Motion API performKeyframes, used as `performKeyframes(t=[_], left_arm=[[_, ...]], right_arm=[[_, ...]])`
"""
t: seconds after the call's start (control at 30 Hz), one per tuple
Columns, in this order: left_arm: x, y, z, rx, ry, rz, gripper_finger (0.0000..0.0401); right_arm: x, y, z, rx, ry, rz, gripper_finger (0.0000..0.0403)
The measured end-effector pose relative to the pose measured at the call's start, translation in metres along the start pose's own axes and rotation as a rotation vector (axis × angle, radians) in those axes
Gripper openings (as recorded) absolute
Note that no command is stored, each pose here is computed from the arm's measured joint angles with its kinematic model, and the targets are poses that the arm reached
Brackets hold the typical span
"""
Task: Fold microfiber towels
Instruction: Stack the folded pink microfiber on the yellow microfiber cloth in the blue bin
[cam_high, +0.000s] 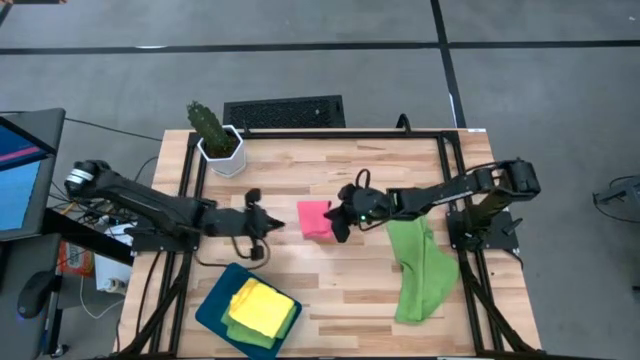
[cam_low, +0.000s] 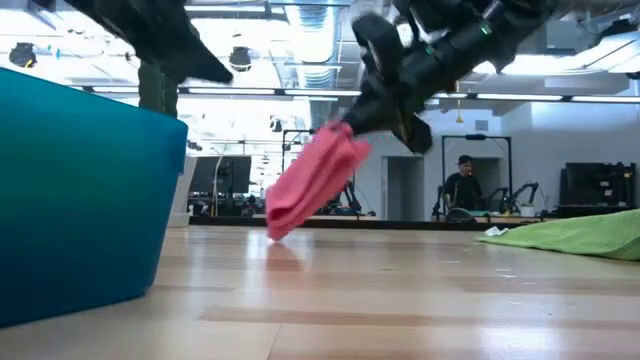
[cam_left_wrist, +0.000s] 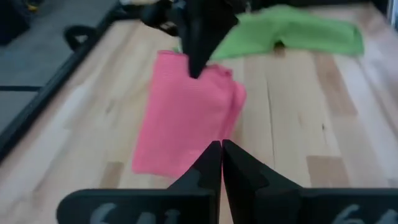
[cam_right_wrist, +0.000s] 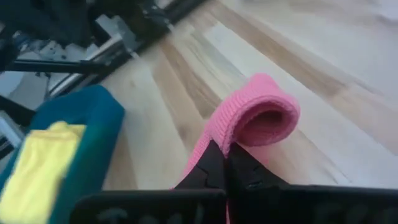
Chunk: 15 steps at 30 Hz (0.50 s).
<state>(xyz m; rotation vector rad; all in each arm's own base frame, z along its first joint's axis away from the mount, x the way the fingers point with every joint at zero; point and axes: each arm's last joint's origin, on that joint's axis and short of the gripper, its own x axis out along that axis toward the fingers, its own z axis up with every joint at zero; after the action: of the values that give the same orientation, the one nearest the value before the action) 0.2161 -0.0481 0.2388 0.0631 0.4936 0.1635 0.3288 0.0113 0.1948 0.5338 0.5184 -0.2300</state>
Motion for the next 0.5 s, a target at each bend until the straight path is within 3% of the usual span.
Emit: performKeyframes(t=[0.23, 0.5], left_arm=[[-0.048, 0.015, 0.006, -0.098, -0.094, 0.076, 0.0006], [-0.075, 0.028, 0.009, -0.106, -0.175, 0.107, 0.0006]], right_arm=[[-0.008, 0.042, 0.029, -0.038, -0.047, 0.075, 0.0005], [-0.013, 0.1, 0.026, 0.051, -0.161, 0.089, 0.0005]])
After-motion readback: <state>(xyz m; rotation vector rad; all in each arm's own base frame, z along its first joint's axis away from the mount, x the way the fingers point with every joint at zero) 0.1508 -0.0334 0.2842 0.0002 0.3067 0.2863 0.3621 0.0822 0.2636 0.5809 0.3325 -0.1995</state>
